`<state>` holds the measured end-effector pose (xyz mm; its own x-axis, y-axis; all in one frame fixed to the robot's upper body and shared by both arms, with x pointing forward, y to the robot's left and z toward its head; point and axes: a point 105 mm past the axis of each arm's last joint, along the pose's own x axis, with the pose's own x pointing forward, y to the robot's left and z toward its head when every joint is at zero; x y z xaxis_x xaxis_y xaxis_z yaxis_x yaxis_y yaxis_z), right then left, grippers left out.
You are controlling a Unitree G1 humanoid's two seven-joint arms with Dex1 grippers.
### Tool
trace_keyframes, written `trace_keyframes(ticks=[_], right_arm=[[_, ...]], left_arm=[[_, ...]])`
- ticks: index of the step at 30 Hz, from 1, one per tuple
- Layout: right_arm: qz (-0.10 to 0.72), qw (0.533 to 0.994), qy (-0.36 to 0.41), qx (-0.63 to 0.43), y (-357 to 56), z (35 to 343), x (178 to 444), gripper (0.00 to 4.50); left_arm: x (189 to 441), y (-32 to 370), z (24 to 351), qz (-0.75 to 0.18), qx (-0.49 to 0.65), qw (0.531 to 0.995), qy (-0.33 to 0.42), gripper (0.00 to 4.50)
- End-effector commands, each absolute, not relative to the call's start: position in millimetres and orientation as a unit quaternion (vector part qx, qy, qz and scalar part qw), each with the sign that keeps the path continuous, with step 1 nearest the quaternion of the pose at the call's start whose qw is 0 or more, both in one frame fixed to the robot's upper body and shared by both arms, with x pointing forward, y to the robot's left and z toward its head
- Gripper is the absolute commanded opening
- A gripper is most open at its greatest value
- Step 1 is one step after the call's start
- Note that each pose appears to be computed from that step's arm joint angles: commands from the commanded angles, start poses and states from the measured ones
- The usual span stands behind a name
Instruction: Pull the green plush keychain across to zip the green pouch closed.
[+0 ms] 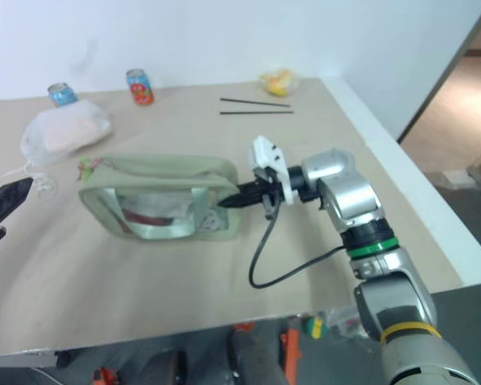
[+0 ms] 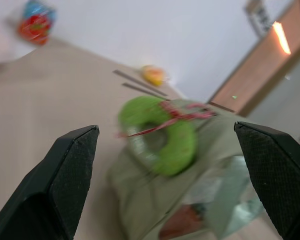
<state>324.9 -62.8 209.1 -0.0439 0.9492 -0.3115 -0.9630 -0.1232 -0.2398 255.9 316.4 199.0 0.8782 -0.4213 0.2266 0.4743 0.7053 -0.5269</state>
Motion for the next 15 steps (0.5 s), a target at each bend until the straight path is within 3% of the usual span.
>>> trace_keyframes(ticks=[1,15], right_arm=[[0.732,0.652,-0.030,-0.194,-62,231,316,0.10],[0.727,0.658,-0.028,-0.191,-63,230,309,0.10]], left_arm=[[264,311,195,-0.243,-0.334,0.910,-0.039,4.50],[302,274,178,-0.268,-0.416,0.869,-0.011,4.50]])
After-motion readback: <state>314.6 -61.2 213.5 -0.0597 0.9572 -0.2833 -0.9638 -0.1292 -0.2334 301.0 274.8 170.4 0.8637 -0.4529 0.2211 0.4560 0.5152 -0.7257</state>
